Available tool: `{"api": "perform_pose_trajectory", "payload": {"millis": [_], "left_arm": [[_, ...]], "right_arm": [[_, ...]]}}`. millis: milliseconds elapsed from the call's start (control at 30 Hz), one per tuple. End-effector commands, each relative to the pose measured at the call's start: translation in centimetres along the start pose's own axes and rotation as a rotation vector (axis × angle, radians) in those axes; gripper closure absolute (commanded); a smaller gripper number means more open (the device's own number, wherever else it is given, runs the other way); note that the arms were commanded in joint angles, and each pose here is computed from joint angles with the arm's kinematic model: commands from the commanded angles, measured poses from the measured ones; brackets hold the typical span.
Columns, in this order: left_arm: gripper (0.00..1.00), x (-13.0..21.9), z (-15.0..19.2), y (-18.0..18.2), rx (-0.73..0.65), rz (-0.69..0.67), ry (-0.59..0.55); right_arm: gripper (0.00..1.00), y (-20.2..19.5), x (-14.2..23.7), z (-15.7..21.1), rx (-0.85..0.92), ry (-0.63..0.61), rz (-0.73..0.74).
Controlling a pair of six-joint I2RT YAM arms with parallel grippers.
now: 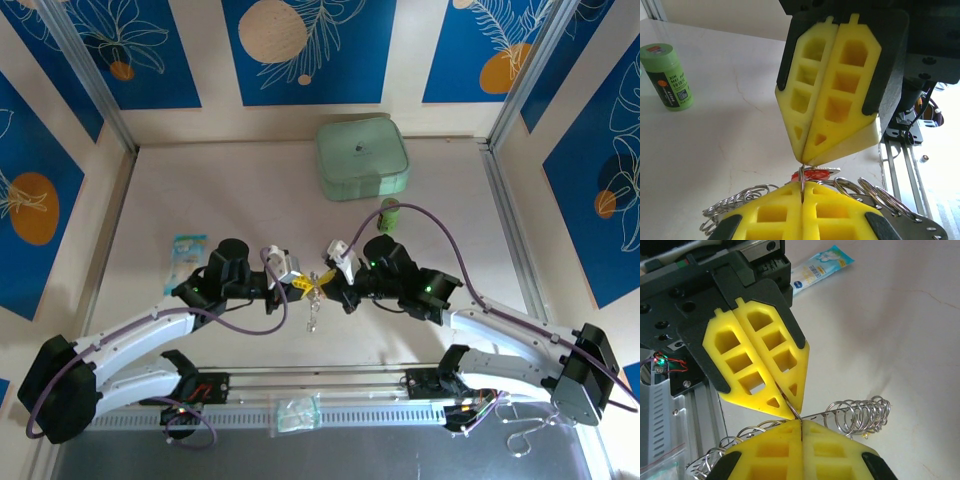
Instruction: Put the keys on the keyring
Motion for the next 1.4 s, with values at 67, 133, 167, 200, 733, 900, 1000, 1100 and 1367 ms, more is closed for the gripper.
{"api": "perform_pose_trajectory", "payload": {"millis": [67,133,167,200,733,900,1000,1100,1367], "left_arm": [[1.0,0.3,-1.4,-0.8,-0.093,0.03,-0.069],[1.0,0.3,-1.3,-1.0,-0.128,0.031,-0.065],[1.0,0.3,-1.0,-1.2,-0.146,0.034,-0.057],[1.0,0.4,-1.0,-1.3,-0.165,0.034,-0.053],[1.0,0.5,-0.6,-1.9,-0.324,-0.04,-0.019],[1.0,0.6,-0.7,-1.9,-0.329,-0.045,-0.027],[1.0,0.6,-0.8,-1.9,-0.33,-0.051,-0.031],[1.0,0.5,-0.7,-1.8,-0.32,-0.057,-0.025],[1.0,0.5,-0.7,-1.4,-0.266,-0.08,-0.009]], "right_arm": [[1.0,-0.6,0.0,-0.3,-0.029,-0.005,0.043],[1.0,-0.8,0.0,-0.3,-0.046,-0.001,0.046],[1.0,-0.8,0.0,-0.3,-0.059,-0.001,0.043],[1.0,-0.9,0.0,-0.3,-0.071,-0.003,0.04],[1.0,-1.4,-0.1,0.0,-0.173,0.025,-0.014],[1.0,-1.6,-0.4,0.2,-0.181,0.047,-0.008],[1.0,-1.5,-0.4,0.1,-0.18,0.049,-0.014],[1.0,-1.0,-0.3,-0.1,-0.164,0.039,-0.042],[1.0,-0.4,0.4,-0.7,-0.101,-0.013,-0.028]]}}
Point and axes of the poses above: each hand's point on the last joint's axis, 136 mm out from that joint toward the fingers, its own x axis back along the fingers, its own y axis along the line the jaws close on, z = x × y, the point moved 5 cm from there along x, back along the fingers, and after that the axes turned 5 degrees about -x, right-handed, at the moved point
